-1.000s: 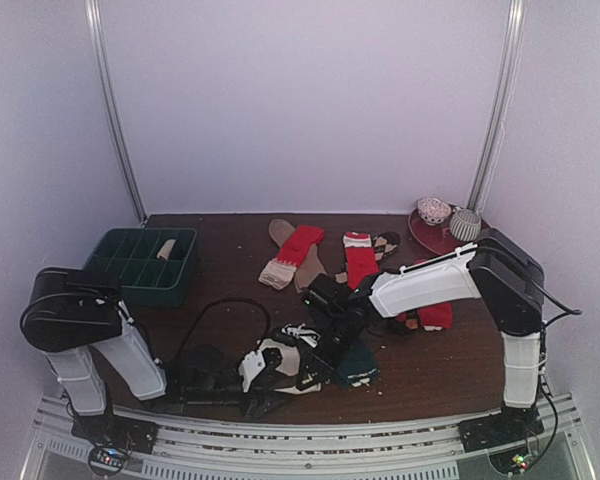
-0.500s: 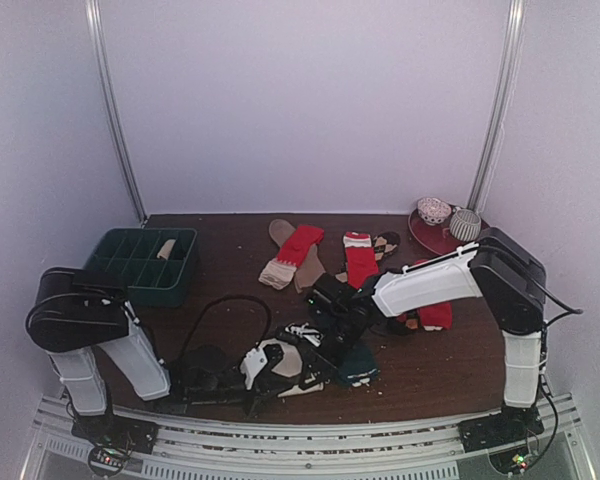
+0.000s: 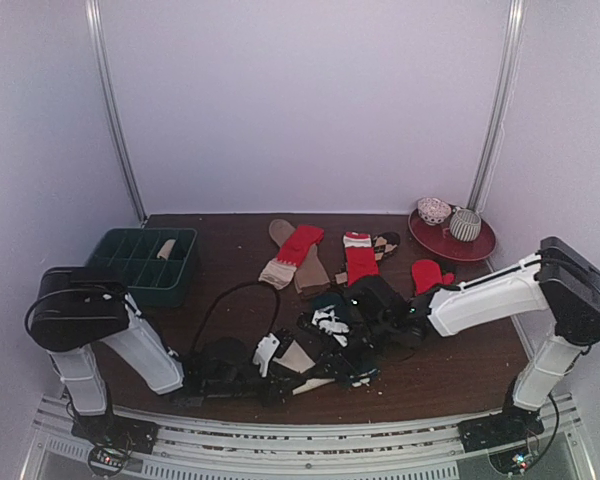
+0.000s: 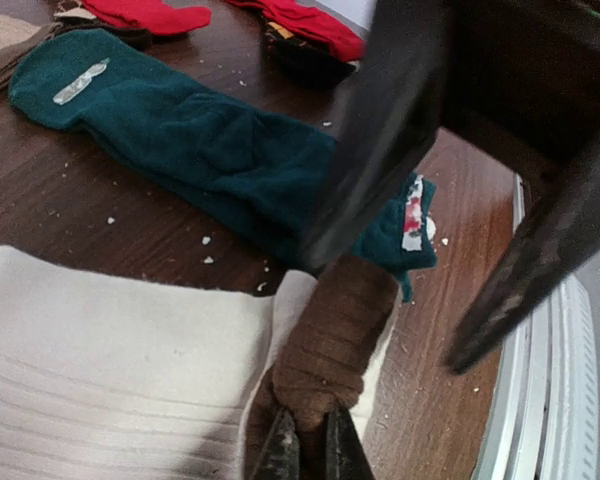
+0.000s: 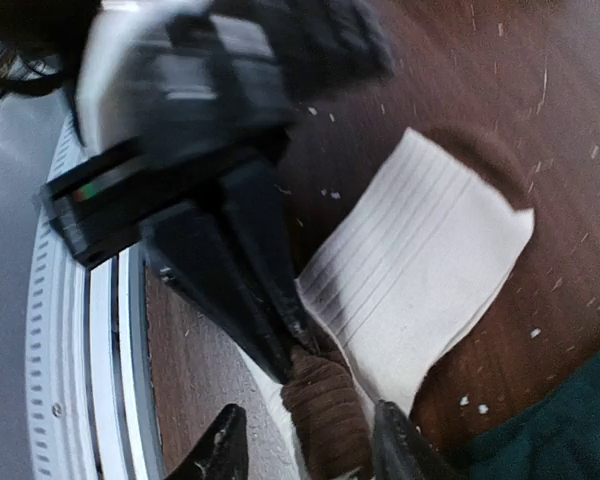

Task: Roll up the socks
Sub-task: Roll a pair of socks at the center of the board.

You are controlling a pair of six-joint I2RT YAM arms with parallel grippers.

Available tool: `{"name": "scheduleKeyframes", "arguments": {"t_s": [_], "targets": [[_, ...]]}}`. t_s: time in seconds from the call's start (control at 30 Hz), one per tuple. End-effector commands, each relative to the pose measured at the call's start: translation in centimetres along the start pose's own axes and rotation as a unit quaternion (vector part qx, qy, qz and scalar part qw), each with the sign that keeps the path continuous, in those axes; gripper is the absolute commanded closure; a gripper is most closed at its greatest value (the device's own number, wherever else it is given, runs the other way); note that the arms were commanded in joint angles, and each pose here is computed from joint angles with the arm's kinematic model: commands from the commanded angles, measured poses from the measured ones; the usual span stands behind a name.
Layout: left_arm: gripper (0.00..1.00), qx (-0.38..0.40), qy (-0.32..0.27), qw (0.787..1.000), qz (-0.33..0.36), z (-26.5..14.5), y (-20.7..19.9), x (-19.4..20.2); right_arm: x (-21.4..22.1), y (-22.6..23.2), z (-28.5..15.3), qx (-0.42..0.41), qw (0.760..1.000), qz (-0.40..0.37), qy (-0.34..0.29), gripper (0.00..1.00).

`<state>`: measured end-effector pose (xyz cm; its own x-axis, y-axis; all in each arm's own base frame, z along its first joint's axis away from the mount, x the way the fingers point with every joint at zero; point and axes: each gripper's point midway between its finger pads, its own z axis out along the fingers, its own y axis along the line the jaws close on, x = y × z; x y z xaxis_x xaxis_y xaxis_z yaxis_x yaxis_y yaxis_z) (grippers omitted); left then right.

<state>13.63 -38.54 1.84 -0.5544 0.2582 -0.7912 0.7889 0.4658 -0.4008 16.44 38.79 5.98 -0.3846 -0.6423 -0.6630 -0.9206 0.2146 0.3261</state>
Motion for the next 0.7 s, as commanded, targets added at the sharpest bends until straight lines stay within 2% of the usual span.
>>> {"name": "scheduleKeyframes", "arguments": {"t_s": [0.0,0.07,0.13,0.33,0.67], "targets": [[1.0,-0.103,0.265,0.952,-0.114,-4.8,5.7,15.7,-4.5,1.3,-3.8,0.088,0.961,-0.211,-0.153,0.54],[1.0,-0.099,0.271,0.949,-0.129,-5.3,5.7,16.3,-4.2,2.4,-4.6,0.114,0.936,-0.281,-0.176,0.49],[1.0,-0.096,0.279,0.946,-0.134,-5.6,5.6,16.7,-3.4,2.8,-4.3,0.131,0.924,-0.32,-0.162,0.47],[1.0,-0.086,0.292,0.944,-0.129,-6.1,5.5,17.2,-0.2,1.9,-0.6,0.147,0.917,-0.367,-0.06,0.47],[1.0,-0.082,0.3,0.942,-0.125,-6.8,5.5,17.8,2.8,-0.4,1.9,0.163,0.913,-0.374,0.024,0.48]]}}
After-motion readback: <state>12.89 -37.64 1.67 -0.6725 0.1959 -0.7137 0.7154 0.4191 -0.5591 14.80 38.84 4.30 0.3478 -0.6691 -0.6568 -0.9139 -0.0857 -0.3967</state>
